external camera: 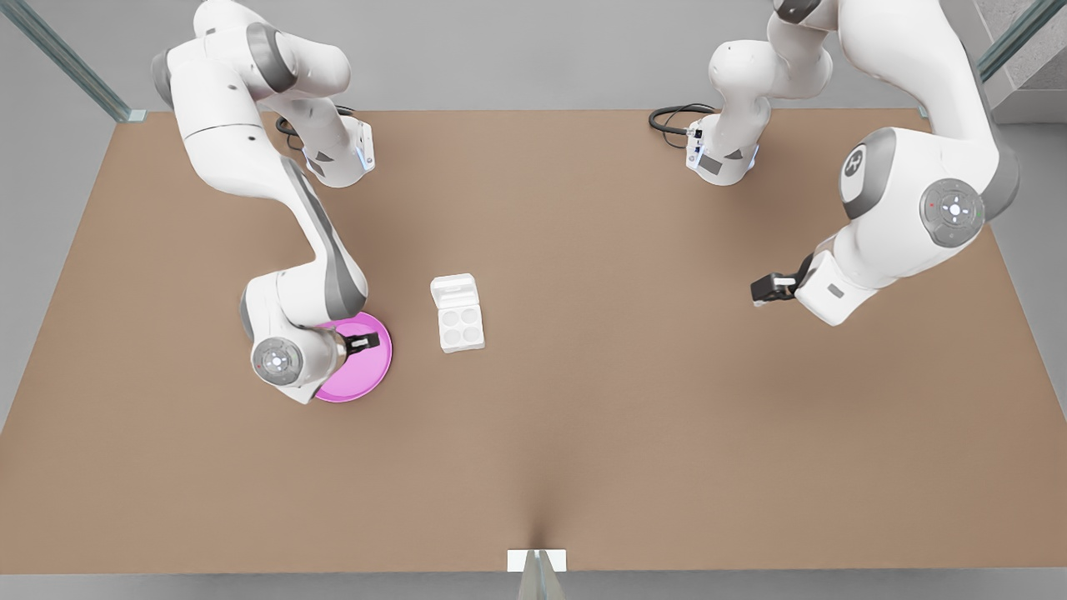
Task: Pack egg into the box and close the box lid
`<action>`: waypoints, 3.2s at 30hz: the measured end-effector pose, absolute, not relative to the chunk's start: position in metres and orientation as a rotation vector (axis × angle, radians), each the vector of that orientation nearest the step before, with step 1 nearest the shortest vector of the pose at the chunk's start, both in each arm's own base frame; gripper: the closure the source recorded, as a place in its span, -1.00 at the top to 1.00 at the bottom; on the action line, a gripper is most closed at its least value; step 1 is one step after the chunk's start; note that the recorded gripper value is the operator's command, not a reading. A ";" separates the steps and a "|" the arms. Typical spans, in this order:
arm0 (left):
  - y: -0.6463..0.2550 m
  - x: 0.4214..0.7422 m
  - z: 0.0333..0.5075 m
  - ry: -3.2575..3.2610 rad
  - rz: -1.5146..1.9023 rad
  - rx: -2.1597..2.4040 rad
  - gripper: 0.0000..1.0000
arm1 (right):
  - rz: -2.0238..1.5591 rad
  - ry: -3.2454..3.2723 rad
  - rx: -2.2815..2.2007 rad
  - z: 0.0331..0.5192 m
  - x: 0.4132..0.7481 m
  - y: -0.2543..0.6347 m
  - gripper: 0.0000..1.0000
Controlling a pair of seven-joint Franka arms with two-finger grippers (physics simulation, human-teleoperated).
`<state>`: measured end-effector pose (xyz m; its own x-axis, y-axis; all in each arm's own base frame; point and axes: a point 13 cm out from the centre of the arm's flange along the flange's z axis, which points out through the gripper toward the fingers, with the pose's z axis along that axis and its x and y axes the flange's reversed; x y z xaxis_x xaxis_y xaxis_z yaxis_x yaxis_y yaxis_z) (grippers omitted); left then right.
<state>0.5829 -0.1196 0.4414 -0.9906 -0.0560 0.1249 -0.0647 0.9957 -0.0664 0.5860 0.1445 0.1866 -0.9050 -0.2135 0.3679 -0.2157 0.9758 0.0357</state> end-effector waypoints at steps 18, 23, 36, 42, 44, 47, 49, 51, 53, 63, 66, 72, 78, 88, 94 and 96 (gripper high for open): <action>-0.096 0.570 0.427 -2.952 -0.006 0.020 1.00 | 0.037 -2.919 0.187 0.062 0.601 0.088 1.00; -0.093 0.569 0.429 -2.950 -0.008 0.012 1.00 | 0.038 -2.946 0.194 0.063 0.594 0.094 1.00; -0.105 0.559 0.450 -2.964 -0.009 -0.043 1.00 | 0.063 -2.954 0.250 0.078 0.537 0.116 1.00; -0.103 0.555 0.451 -2.953 -0.009 -0.036 1.00 | 0.089 -2.971 0.199 0.077 0.547 0.078 1.00; -0.101 0.555 0.448 -2.946 -0.010 -0.032 1.00 | 0.108 -2.963 0.189 0.069 0.547 0.059 1.00; -0.100 0.554 0.444 -2.936 -0.011 -0.030 1.00 | 0.118 -2.962 0.211 0.062 0.548 0.056 1.00; -0.100 0.555 0.442 -2.934 -0.012 -0.030 1.00 | 0.119 -2.965 0.237 0.060 0.548 0.064 1.00; -0.100 0.555 0.441 -2.934 -0.012 -0.028 1.00 | 0.118 -2.967 0.264 0.059 0.547 0.074 1.00; -0.098 0.556 0.440 -2.933 -0.013 -0.024 1.00 | 0.113 -2.966 0.275 0.057 0.546 0.079 1.00; -0.094 0.556 0.441 -2.931 -0.010 -0.013 1.00 | 0.096 -2.961 0.252 0.042 0.542 0.069 0.83; -0.092 0.555 0.441 -2.928 -0.011 -0.008 1.00 | 0.093 -2.962 0.252 0.041 0.541 0.069 0.54; -0.084 0.558 0.441 -2.931 -0.010 0.010 1.00 | 0.078 -2.965 0.262 0.041 0.542 0.073 -0.18; -0.082 0.559 0.443 -2.938 -0.009 0.012 1.00 | 0.073 -2.974 0.287 0.050 0.545 0.075 -0.18; -0.077 0.561 0.442 -2.941 -0.007 0.023 1.00 | 0.060 -3.013 0.416 0.116 0.582 0.160 -0.18; -0.068 0.564 0.442 -2.948 -0.017 0.040 1.00 | 0.068 -2.974 0.461 0.125 0.559 0.264 -0.18; -0.067 0.565 0.441 -2.949 -0.021 0.042 1.00 | 0.047 -2.960 0.461 0.128 0.545 0.293 -0.18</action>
<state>0.5646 -0.0668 0.4414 -0.9811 -0.0295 0.1910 -0.0268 0.9995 0.0167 0.5452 0.2933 0.1282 -0.9423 -0.3001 0.1481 -0.3047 0.9524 -0.0088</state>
